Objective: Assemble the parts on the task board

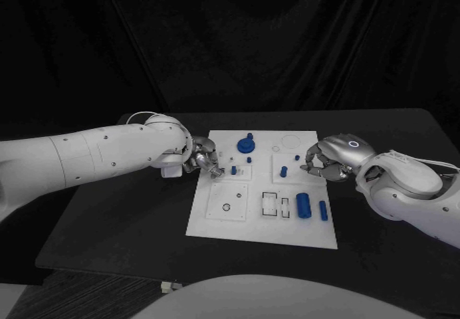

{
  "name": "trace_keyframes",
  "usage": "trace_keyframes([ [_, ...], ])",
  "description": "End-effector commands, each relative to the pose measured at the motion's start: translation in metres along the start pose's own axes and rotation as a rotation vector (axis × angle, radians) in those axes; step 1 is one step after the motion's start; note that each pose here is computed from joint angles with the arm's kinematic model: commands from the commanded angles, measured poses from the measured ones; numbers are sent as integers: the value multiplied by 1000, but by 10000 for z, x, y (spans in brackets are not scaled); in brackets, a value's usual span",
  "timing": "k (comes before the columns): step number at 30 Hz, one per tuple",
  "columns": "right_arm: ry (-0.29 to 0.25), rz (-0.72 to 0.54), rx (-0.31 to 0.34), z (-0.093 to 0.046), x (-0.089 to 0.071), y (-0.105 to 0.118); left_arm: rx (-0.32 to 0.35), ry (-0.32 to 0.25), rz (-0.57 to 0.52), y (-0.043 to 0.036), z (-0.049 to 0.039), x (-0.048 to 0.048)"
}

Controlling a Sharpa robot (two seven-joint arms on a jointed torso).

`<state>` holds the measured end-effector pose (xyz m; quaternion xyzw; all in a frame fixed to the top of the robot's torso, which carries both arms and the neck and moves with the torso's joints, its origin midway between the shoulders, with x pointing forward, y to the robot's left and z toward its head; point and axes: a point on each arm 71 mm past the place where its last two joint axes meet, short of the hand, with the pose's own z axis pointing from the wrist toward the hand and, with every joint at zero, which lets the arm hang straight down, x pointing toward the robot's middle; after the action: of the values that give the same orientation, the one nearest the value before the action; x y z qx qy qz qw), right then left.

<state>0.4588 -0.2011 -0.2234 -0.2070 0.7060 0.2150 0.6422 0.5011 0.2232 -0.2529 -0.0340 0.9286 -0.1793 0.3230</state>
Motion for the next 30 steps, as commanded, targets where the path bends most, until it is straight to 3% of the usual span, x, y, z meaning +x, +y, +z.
trace_keyframes([
  [1,11,-2,19,-1,16,-8,-18,68,-33,-11,19,14],
  [18,13,-2,22,-9,16,-14,-34,9,-58,-32,88,-64],
  [30,10,0,18,-8,23,-3,-50,13,-57,-12,105,-80],
])
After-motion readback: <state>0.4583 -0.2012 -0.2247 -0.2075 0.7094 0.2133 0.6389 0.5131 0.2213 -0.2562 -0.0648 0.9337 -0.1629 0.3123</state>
